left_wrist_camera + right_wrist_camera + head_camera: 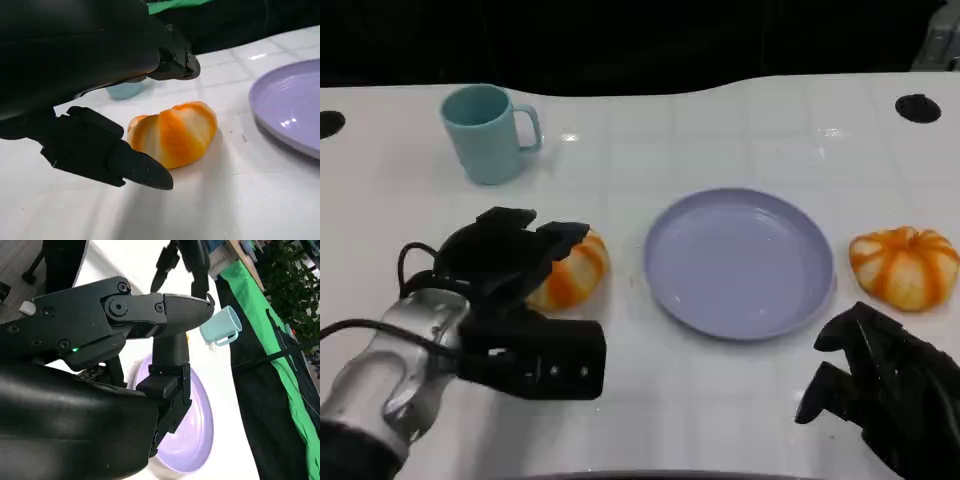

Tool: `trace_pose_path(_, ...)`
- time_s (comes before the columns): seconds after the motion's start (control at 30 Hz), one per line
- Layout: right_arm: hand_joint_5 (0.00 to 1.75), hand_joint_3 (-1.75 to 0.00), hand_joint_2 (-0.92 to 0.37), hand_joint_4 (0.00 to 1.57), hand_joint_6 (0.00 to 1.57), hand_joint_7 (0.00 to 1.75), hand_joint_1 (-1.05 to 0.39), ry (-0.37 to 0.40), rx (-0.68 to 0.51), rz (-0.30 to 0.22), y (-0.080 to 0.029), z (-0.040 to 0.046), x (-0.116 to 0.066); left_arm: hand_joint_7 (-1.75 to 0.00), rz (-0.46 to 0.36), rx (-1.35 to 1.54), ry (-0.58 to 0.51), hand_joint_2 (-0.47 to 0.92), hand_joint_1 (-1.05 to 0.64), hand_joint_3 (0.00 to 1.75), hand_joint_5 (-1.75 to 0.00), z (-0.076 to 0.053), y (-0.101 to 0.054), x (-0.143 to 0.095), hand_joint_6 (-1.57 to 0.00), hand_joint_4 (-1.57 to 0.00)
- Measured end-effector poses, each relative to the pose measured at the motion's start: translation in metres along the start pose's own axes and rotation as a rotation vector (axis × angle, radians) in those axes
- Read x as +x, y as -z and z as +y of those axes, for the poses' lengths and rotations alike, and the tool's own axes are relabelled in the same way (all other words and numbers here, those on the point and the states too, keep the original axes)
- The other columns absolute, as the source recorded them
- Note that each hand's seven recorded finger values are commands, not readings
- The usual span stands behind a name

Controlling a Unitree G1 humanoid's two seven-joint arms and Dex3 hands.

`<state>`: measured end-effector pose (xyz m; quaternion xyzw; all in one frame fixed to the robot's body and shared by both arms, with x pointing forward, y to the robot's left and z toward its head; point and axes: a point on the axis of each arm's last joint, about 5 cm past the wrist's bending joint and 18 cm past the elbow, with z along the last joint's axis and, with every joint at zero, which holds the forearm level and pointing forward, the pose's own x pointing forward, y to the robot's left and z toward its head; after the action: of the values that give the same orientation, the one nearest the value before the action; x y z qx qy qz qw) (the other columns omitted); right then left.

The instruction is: Grasp the bread from the table and place it into the plate.

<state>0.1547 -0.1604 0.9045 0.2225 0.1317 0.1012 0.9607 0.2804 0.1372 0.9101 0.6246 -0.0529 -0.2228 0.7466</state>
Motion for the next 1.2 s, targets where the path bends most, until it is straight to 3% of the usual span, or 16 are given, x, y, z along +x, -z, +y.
trace_pose_path(0.43,1.75,-0.39,-0.92,0.67,0.53,1.60,-0.44,-0.010,-0.003,-0.002,0.000,-0.0004,-0.001,0.00,0.082,0.018,0.077,0.80,-0.42,0.01,-0.21,-0.010,-0.016,0.037,-0.17,0.00)
trace_pose_path(0.83,1.75,-0.38,-0.92,0.68,0.53,1.60,-0.45,-0.016,-0.005,-0.004,0.001,-0.0027,-0.003,-0.02,0.165,-0.049,0.157,0.82,-0.35,0.00,-0.20,-0.013,-0.021,0.052,-0.22,-0.05)
trace_pose_path(0.97,1.75,-0.39,-0.92,0.67,0.53,1.59,-0.44,-0.012,-0.003,0.001,0.002,-0.0033,-0.004,-0.02,0.181,-0.072,0.167,0.85,-0.27,0.01,-0.20,-0.015,-0.022,0.053,-0.27,-0.13)
trace_pose_path(1.07,1.75,-0.39,-0.92,0.67,0.53,1.59,-0.44,-0.012,-0.005,0.002,0.002,-0.0035,-0.004,-0.03,0.179,-0.084,0.157,0.91,-0.25,0.04,-0.17,-0.015,-0.021,0.053,-0.41,-0.43)
trace_pose_path(1.1,1.75,-0.39,-0.92,0.67,0.53,1.59,-0.44,-0.012,-0.005,0.002,0.002,-0.0035,-0.004,-0.06,0.176,-0.086,0.148,0.92,-0.24,0.06,-0.22,-0.016,-0.021,0.053,-0.48,-0.54)
trace_pose_path(1.13,1.75,-0.39,-0.92,0.67,0.53,1.59,-0.44,-0.012,-0.005,0.002,0.002,-0.0035,-0.004,-0.06,0.172,-0.090,0.136,0.92,-0.23,0.08,-0.46,-0.017,-0.020,0.052,-0.62,-0.64)
trace_pose_path(1.17,1.75,-0.39,-0.92,0.67,0.53,1.59,-0.44,-0.012,-0.005,0.001,0.002,-0.0035,-0.004,-0.04,0.168,-0.103,0.120,0.92,-0.23,0.09,-0.67,-0.018,-0.020,0.052,-0.71,-0.65)
trace_pose_path(1.2,1.75,-0.38,-0.92,0.67,0.53,1.59,-0.44,-0.012,-0.005,0.001,0.002,-0.0035,-0.004,-0.07,0.165,-0.120,0.102,0.92,-0.25,0.07,-1.08,-0.018,-0.019,0.051,-0.92,-0.70)
